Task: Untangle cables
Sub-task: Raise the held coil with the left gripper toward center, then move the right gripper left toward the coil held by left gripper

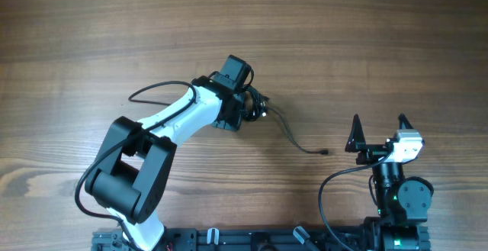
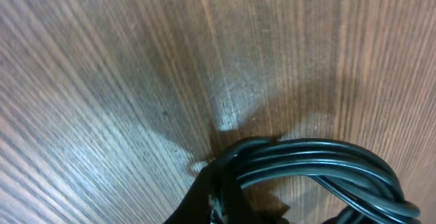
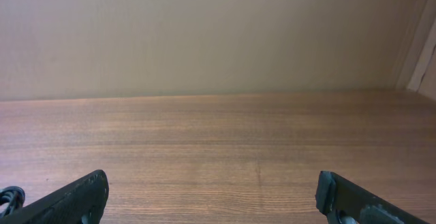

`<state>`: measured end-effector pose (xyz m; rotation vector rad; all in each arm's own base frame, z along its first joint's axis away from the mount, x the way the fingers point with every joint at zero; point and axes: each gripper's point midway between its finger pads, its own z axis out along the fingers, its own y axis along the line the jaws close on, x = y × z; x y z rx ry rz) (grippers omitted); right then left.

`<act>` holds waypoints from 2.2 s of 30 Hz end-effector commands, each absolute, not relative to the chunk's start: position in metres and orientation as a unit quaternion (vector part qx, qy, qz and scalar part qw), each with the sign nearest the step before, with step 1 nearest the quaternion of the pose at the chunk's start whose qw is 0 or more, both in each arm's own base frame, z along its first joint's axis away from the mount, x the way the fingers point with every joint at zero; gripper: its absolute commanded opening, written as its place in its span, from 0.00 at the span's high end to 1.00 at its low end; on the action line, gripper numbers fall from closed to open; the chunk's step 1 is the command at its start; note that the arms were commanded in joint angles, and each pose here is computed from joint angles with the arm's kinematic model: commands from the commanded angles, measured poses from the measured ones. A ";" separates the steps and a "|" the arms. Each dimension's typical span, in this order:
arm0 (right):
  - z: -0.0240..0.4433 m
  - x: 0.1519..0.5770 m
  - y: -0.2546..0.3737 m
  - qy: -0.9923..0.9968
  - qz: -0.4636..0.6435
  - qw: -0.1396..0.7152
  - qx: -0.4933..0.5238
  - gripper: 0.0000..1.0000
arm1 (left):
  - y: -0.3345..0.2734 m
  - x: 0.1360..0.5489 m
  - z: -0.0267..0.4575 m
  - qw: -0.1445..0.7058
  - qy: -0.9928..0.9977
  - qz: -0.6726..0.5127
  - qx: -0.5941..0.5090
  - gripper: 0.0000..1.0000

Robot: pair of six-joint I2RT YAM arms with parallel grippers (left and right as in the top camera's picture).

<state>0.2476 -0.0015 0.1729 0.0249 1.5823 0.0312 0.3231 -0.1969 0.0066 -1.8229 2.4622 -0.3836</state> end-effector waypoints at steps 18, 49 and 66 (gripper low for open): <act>0.175 0.247 0.011 0.707 0.042 0.706 -0.010 0.00 | -0.131 0.347 0.127 0.224 0.922 -0.127 -0.290 0.85; 0.092 0.227 0.096 0.756 0.498 0.300 0.300 0.00 | -0.062 0.377 0.042 0.212 0.900 0.014 -0.382 0.41; 0.142 0.223 0.127 0.757 0.540 0.359 0.084 0.00 | -0.124 0.351 0.000 0.077 0.945 -0.083 -0.306 0.96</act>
